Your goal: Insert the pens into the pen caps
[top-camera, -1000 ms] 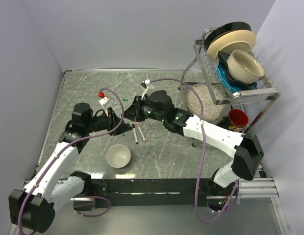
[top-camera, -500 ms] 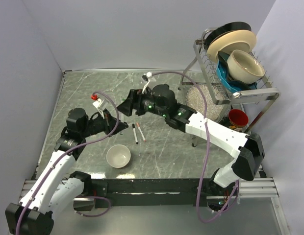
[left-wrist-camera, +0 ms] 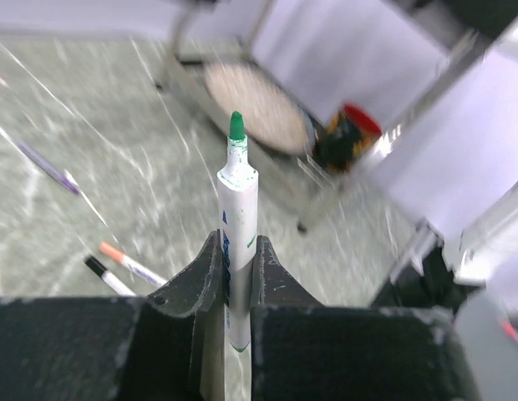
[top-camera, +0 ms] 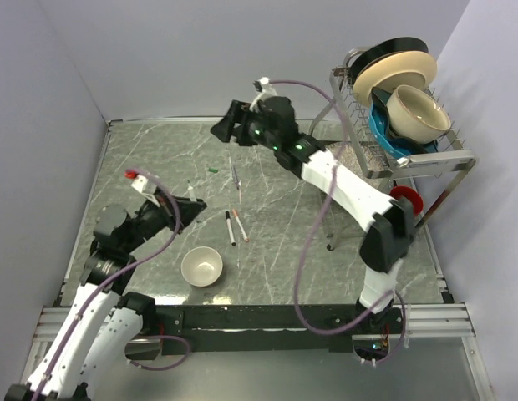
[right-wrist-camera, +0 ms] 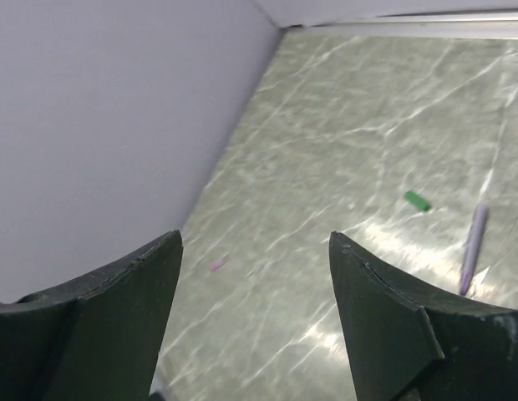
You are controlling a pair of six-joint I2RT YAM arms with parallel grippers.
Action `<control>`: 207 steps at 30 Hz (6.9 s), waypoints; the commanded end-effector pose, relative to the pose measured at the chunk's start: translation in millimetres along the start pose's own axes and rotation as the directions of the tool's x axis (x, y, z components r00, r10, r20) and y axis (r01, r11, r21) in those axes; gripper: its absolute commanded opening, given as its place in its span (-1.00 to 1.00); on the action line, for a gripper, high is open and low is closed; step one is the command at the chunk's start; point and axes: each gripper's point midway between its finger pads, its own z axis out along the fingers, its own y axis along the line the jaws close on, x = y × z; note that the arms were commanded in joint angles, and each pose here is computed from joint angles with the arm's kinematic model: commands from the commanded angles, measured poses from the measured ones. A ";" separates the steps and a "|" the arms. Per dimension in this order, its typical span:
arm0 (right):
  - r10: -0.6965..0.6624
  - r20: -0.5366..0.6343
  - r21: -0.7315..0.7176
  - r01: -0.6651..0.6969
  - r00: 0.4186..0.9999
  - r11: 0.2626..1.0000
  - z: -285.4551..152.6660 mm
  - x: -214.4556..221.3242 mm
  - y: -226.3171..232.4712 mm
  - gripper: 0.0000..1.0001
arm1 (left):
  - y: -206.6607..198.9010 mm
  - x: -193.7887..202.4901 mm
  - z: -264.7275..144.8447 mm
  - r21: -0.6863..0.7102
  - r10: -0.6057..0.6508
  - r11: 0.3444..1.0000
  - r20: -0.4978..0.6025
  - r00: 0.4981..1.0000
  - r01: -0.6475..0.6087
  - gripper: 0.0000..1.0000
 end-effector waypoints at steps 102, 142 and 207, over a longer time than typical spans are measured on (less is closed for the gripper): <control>0.061 -0.540 -0.209 -0.203 0.839 0.957 151.5 238.9 -104.3 0.46 | 26.6 -5.3 -5.3 -0.171 -0.044 0.984 0.051 0.998 0.052 -0.98; -0.233 -0.509 0.109 0.330 0.829 0.938 97.1 255.7 -103.6 0.39 | 31.5 -5.4 -8.3 -0.203 -0.038 0.978 0.055 0.998 0.049 -0.98; -0.071 -0.414 0.170 0.154 0.907 0.973 111.3 222.5 -68.0 0.38 | 32.7 -29.8 -31.0 -0.281 0.036 0.960 0.176 0.984 0.015 -0.98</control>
